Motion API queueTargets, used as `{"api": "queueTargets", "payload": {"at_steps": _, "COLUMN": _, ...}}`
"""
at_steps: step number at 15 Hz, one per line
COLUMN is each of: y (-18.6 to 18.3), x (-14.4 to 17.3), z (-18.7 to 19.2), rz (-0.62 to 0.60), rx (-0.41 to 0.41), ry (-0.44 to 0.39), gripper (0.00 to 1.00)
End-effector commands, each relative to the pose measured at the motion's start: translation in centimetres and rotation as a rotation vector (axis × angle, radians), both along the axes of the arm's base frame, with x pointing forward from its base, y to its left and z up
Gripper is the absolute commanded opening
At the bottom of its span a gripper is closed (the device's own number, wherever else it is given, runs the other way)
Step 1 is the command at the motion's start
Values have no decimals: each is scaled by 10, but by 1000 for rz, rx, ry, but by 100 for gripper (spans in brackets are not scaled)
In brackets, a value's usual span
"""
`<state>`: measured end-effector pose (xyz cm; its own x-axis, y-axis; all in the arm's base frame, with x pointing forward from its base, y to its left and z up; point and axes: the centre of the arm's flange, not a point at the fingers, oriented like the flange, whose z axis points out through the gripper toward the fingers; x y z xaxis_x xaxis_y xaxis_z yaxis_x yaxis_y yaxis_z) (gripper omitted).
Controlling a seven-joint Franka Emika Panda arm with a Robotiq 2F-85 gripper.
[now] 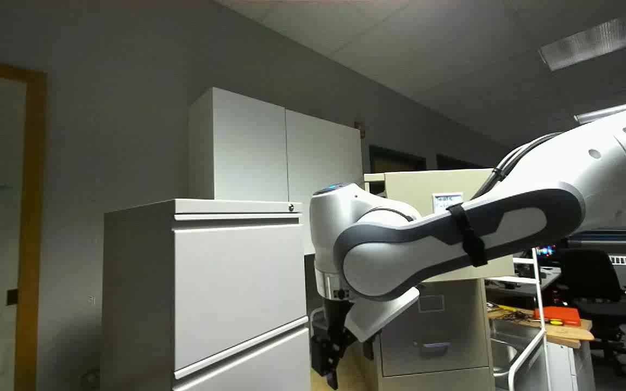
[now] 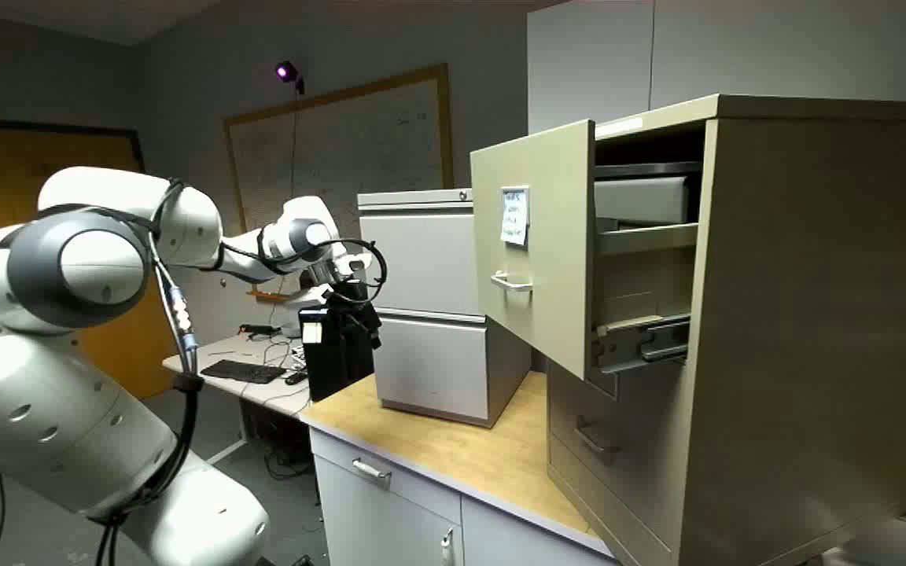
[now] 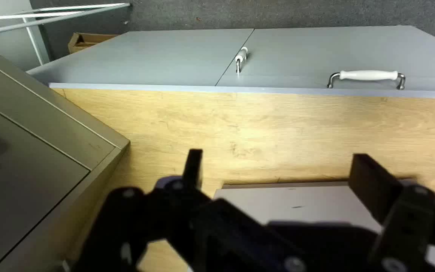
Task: Close the open drawer
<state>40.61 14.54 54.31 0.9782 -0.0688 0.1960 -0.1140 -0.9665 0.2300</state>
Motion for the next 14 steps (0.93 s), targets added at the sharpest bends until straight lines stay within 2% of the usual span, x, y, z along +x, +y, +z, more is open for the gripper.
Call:
{"api": "queueTargets", "payload": {"at_steps": 1, "y": 0, "x": 0, "z": 0, "rz": 1, "rx": 1, "ry": -2, "gripper": 100}}
{"api": "queueTargets", "payload": {"at_steps": 6, "y": 1, "x": 1, "z": 1, "rz": -6, "rx": -8, "ry": -13, "gripper": 100}}
{"api": "queueTargets", "payload": {"at_steps": 9, "y": 5, "x": 3, "z": 7, "rz": -8, "rx": -86, "ry": -51, "gripper": 100}}
{"api": "queueTargets", "payload": {"at_steps": 10, "y": 4, "x": 4, "z": 10, "rz": -18, "rx": -121, "ry": -78, "gripper": 97}}
{"api": "queueTargets", "payload": {"at_steps": 11, "y": 3, "x": 5, "z": 15, "rz": -36, "rx": -160, "ry": -114, "gripper": 75}}
{"api": "queueTargets", "payload": {"at_steps": 13, "y": -2, "x": 3, "z": 27, "rz": -81, "rx": -229, "ry": -185, "gripper": 71}}
{"api": "queueTargets", "payload": {"at_steps": 14, "y": -6, "x": 2, "z": 33, "rz": -110, "rx": -258, "ry": -218, "gripper": 64}}
